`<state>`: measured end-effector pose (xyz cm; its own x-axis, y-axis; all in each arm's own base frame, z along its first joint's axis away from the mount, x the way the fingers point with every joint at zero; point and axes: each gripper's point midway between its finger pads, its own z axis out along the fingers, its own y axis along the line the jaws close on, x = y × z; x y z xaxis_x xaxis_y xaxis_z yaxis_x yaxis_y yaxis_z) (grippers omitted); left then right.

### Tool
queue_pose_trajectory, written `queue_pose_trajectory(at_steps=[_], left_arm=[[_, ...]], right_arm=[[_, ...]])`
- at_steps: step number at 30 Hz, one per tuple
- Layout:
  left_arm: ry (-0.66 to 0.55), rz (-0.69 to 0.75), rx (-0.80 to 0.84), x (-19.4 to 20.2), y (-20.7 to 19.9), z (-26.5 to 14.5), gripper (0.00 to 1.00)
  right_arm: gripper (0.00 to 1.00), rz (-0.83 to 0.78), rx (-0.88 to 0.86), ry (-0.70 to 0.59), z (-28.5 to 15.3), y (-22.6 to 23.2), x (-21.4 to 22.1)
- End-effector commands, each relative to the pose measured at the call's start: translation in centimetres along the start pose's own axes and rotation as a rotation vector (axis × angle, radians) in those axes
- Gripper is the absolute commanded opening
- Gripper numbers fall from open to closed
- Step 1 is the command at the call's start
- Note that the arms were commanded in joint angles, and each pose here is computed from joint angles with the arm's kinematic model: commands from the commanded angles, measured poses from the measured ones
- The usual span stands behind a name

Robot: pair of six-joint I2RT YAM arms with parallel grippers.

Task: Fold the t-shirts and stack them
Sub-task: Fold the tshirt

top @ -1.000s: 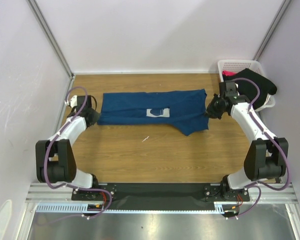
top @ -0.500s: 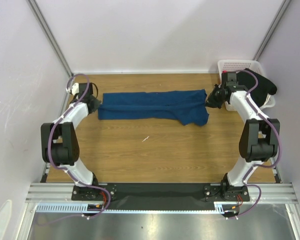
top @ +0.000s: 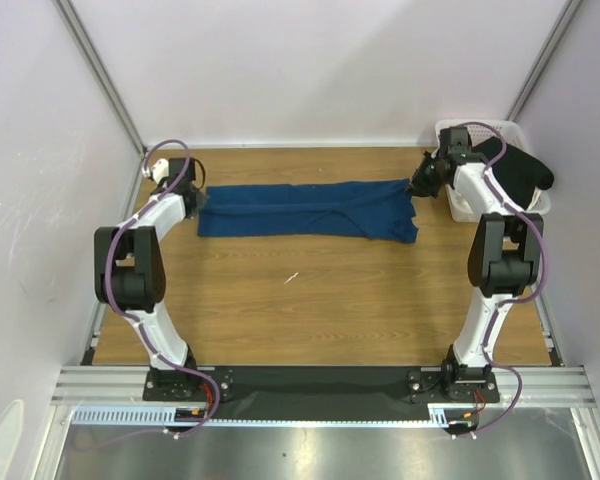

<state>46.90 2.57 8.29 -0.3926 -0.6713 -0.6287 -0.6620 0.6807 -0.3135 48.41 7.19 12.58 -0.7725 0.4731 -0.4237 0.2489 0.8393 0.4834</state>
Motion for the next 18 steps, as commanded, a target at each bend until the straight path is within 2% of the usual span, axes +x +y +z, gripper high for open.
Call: queue_pose_trajectory(at_steps=[1,6,18], left_arm=[[-0.075,0.011,-0.008,-2.5,-0.9,0.3,0.00],[-0.072,0.018,-0.023,-2.4,-0.8,1.1,0.00],[-0.066,0.024,-0.037,-2.1,-0.7,2.2,0.00]], right_arm=[[0.00,-0.025,-0.016,-0.020,0.7,-0.6,-2.1],[0.00,-0.065,0.005,0.015,2.9,-1.6,-2.2],[0.00,-0.094,-0.072,0.016,4.9,-0.2,-3.8]])
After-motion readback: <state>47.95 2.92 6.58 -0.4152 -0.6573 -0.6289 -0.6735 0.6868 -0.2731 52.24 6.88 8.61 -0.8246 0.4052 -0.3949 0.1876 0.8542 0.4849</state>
